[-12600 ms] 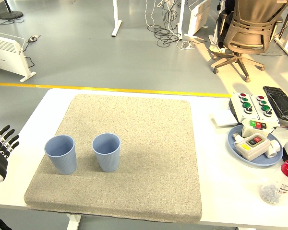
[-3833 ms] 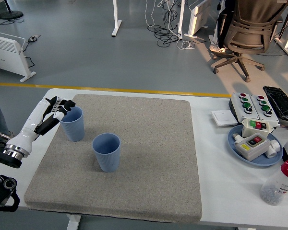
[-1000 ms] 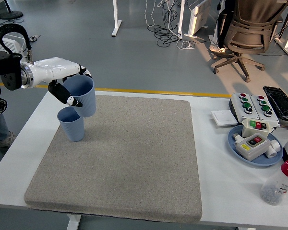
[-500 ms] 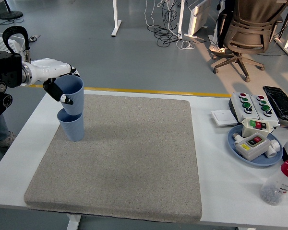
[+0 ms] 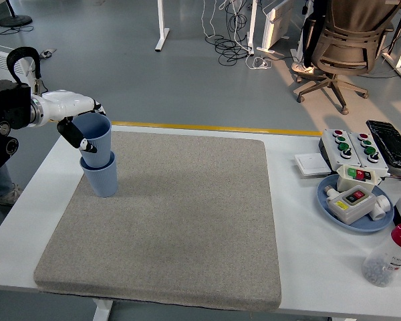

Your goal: Push cup pick cup insert cup

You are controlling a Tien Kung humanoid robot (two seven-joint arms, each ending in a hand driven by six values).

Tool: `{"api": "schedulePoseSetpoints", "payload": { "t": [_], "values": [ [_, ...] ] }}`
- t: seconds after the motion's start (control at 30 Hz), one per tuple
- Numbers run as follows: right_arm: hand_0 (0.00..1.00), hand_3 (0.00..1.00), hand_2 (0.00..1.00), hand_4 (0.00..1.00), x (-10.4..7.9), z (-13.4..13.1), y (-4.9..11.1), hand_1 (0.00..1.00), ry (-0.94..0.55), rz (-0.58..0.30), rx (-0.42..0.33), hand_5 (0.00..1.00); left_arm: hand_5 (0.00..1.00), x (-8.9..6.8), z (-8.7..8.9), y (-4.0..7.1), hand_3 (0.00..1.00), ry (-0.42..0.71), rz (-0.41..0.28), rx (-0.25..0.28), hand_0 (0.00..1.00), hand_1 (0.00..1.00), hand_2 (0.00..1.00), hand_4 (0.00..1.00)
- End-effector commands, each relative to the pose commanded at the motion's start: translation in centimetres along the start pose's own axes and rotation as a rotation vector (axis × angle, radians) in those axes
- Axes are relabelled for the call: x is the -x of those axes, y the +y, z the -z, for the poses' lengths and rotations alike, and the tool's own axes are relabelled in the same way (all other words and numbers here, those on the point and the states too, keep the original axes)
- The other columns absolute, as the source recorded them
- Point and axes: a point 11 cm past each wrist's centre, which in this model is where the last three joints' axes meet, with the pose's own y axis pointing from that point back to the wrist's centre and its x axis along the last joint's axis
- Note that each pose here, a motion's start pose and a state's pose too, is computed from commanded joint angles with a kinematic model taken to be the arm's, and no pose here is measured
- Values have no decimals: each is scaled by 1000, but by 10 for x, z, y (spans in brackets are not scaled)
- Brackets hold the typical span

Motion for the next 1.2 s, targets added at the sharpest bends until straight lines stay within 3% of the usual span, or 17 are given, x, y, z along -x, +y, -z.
{"api": "schedulePoseSetpoints", "payload": {
  "t": [0.17, 0.2, 0.37, 0.4, 0.57, 0.6, 0.77, 0.8, 0.97, 1.0, 1.17, 1.2],
  "values": [
    [673, 590, 632, 156, 0, 1, 0, 619, -3, 0, -2, 502, 125, 5, 0, -2, 522, 10, 10, 4, 432, 556, 578, 600],
    [673, 591, 633, 156, 0, 1, 0, 619, -3, 0, -2, 503, 234, 5, 0, -3, 543, 11, 11, 4, 346, 547, 608, 745],
    [673, 591, 633, 156, 0, 2, 0, 619, -5, 0, -5, 503, 234, 6, 0, -5, 543, 16, 3, 4, 346, 547, 608, 745],
    [673, 590, 632, 156, 0, 3, 0, 619, -5, 0, -6, 503, 309, 6, 0, -6, 616, 15, -1, 4, 398, 602, 674, 807],
    [673, 590, 632, 156, -1, 4, 1, 619, -6, 0, -9, 503, 309, 10, 3, -8, 616, 12, 11, -7, 398, 602, 674, 807],
    [673, 590, 632, 156, -1, 4, 1, 619, -6, 0, -9, 503, 378, 11, 3, -8, 721, 12, 13, -8, 592, 749, 849, 857],
    [673, 590, 632, 156, -1, 5, 1, 619, -8, -1, -11, 503, 378, 18, 6, -11, 721, 11, 22, -21, 592, 749, 849, 857],
    [673, 590, 632, 156, -1, 5, 1, 619, -9, -1, -11, 502, 404, 18, 7, -11, 884, 11, 22, -22, 791, 875, 958, 875],
    [673, 590, 632, 156, -2, 6, 1, 619, -13, -3, -13, 502, 404, 24, 7, -14, 884, 18, 18, -26, 791, 875, 958, 875],
    [673, 590, 632, 156, -2, 6, 1, 618, -14, -3, -13, 502, 436, 25, 7, -14, 998, 20, 17, -26, 898, 947, 998, 897],
    [673, 590, 632, 156, -3, 7, 1, 618, -17, -5, -16, 502, 436, 29, 9, -15, 998, 29, 12, -36, 898, 947, 998, 897],
    [672, 590, 632, 156, -3, 7, 1, 618, -17, -5, -17, 502, 488, 29, 10, -16, 998, 32, 10, -38, 945, 974, 998, 949]
  ]
}}
